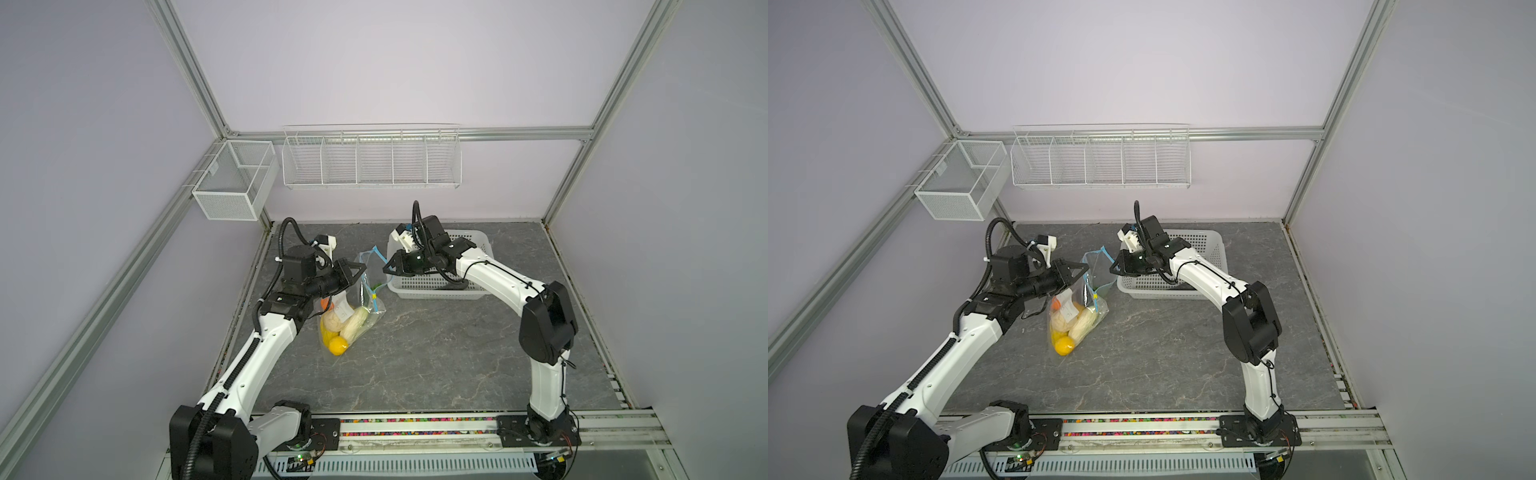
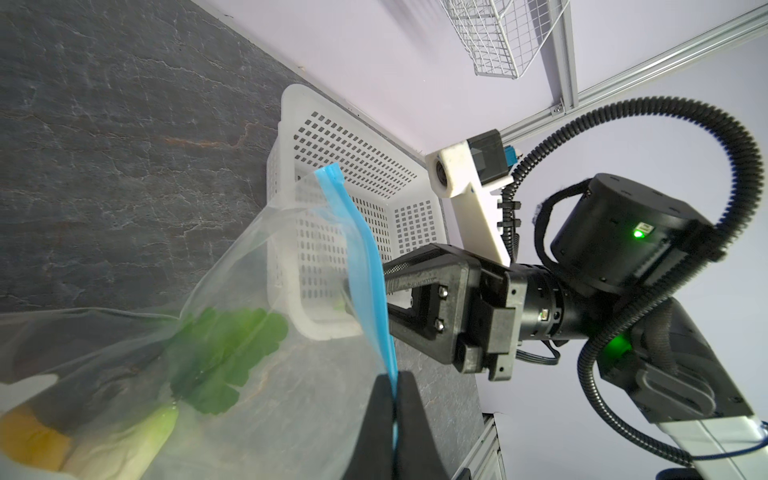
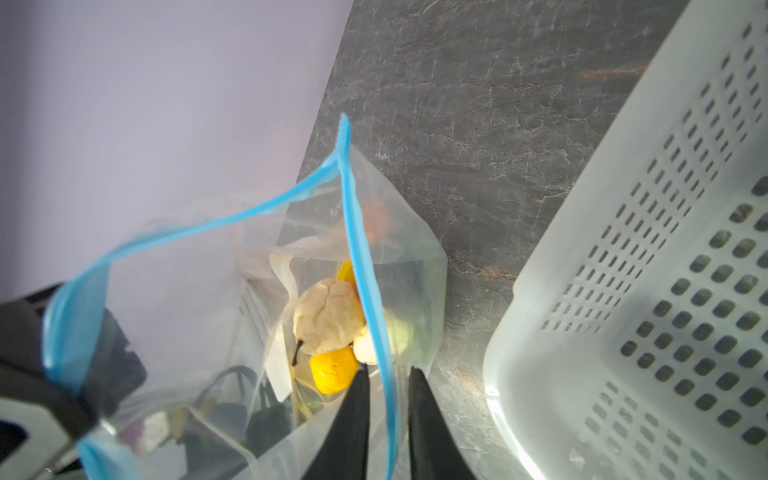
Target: Place the food in the zip-top bag and seal the zipper
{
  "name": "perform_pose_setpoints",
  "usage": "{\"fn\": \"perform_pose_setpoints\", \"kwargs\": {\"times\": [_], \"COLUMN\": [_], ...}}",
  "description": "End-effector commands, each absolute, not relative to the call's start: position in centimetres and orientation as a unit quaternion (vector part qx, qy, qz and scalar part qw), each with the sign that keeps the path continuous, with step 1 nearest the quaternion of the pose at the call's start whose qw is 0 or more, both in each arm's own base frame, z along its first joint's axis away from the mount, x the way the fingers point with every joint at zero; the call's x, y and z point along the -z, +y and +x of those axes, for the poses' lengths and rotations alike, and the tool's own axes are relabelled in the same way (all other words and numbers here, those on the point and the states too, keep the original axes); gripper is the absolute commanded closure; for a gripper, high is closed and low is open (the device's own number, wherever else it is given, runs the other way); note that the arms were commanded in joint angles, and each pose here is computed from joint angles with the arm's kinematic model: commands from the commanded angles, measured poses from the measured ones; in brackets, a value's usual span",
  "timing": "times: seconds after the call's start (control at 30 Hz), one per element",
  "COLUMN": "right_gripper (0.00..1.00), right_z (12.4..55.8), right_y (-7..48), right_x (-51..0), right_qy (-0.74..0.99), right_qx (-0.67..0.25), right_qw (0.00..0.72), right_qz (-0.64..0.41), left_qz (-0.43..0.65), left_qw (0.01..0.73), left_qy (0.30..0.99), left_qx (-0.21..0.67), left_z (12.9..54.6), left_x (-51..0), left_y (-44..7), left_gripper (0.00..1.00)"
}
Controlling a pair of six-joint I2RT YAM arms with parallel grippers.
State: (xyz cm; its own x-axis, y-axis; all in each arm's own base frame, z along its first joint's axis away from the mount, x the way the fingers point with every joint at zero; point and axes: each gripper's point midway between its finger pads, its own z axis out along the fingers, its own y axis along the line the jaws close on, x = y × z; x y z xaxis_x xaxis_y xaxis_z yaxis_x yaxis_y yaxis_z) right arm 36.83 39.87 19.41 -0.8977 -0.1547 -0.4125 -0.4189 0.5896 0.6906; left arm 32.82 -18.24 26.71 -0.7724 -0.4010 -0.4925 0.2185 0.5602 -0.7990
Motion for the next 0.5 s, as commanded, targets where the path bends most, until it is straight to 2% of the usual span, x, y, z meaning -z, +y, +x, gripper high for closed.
{"fn": "perform_pose_setpoints", "kwargs": {"times": [0.0,0.47], "right_gripper": [0.93,0.93], "right_z": [36.3,36.1], "right_y": [40.5,40.5], "right_x": [-19.9,-21.3], "right_qy": [0.869,0.855], "right_qx": [-0.438,-0.458], "right_qw": [0.148,0.178], "right_qz": [-0.174,-0.165], "left_qz": [-0.061,-0.076], "left_qw": [0.343,0.366], "left_qy": [0.813,0.819], "left_qx": [0.465,0.436], "left_z": [32.7,35.6], "left_x": [-27.2,-28.6], "left_y": [-18.0,-16.5], "left_gripper": [1.00,1.00]}}
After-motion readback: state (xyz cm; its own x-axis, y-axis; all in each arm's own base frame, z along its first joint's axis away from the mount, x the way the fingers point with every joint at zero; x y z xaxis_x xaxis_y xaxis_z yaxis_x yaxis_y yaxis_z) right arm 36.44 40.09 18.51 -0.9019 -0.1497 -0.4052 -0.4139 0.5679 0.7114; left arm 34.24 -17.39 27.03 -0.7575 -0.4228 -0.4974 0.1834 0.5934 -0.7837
